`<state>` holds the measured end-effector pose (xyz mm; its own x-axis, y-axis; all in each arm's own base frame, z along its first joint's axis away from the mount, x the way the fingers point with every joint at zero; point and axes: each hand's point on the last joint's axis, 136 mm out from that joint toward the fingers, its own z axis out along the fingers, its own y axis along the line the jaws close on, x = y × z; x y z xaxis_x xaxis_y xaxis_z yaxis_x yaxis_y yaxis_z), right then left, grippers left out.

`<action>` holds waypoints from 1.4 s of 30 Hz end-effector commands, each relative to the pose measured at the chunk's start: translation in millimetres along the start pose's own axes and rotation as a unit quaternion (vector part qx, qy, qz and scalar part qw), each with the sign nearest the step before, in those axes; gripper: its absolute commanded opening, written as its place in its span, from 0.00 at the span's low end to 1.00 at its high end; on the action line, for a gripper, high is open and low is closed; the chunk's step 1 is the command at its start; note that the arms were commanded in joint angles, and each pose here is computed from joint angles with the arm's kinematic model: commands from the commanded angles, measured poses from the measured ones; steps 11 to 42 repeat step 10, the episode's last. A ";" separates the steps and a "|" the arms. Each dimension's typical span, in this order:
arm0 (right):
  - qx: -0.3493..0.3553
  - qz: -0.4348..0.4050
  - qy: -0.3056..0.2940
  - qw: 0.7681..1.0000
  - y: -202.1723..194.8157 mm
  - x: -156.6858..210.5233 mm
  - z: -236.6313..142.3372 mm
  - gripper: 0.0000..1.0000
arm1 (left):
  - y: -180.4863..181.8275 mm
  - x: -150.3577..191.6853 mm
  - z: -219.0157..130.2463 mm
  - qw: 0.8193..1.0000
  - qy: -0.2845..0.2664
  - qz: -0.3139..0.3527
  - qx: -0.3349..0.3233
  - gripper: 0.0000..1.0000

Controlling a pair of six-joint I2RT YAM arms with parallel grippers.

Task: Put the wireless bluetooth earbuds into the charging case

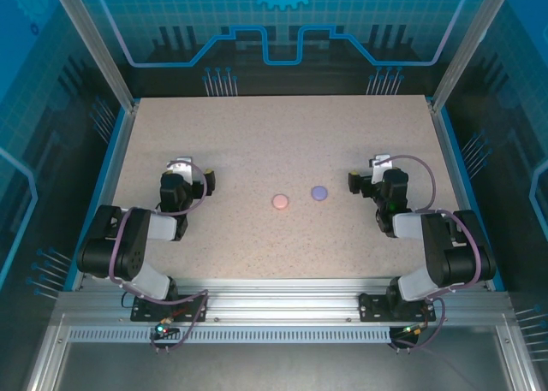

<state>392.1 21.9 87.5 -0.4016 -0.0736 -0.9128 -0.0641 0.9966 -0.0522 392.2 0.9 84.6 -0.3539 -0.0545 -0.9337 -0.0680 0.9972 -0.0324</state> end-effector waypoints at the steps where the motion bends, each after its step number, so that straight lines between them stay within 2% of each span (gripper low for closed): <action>1: -0.002 -0.005 -0.011 1.000 0.5 -8.0 1.4 1.00 | 1.3 -10.2 1.2 1.000 -0.011 -0.014 0.001 0.99; 42: -0.004 -0.006 -0.011 1.000 0.9 -8.7 1.7 1.00 | 1.6 -10.9 0.8 1.000 -0.013 -0.014 0.000 0.99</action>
